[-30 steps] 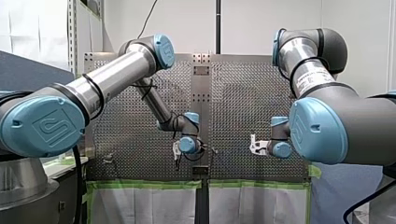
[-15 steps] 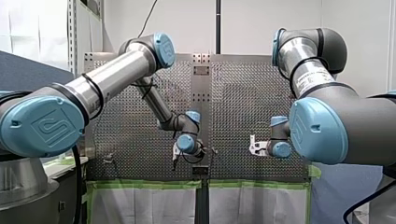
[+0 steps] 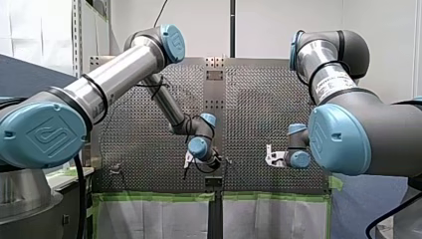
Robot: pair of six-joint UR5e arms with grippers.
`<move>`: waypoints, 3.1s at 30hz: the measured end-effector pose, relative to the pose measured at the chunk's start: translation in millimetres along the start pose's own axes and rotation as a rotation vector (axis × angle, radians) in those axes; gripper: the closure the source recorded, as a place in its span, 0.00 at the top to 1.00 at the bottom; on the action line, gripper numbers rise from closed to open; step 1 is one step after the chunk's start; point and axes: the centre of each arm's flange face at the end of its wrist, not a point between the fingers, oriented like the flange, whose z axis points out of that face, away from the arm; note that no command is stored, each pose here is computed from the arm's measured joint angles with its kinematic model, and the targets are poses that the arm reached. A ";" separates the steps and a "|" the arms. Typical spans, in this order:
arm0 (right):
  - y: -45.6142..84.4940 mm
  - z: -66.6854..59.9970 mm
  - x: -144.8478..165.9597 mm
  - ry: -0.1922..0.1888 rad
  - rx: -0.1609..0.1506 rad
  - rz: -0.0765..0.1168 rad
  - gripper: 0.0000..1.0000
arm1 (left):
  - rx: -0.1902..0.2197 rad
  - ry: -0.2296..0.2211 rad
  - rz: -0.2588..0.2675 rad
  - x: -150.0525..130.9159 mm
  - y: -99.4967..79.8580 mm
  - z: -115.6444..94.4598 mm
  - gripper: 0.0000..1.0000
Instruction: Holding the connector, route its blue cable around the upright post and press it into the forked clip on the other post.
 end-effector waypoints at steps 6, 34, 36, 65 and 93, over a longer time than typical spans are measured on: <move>-0.1 -0.3 -0.5 -0.003 0.000 0.000 0.00 | 0.028 0.005 0.015 4.8 -17.3 -10.7 1.00; -0.3 -0.7 -1.4 -0.007 0.000 0.005 0.00 | 0.053 -0.026 0.033 5.8 -55.7 -29.8 1.00; -0.3 -0.7 -1.4 -0.007 0.000 0.005 0.00 | 0.052 -0.027 0.032 5.8 -56.2 -30.0 1.00; 0.2 -1.5 -3.1 -0.016 0.000 0.005 0.00 | 0.059 -0.020 0.041 8.5 -62.3 -45.4 1.00; 3.0 -1.6 -4.1 -0.017 0.001 0.019 0.00 | 0.113 -0.195 -0.203 -16.0 -143.0 -206.1 1.00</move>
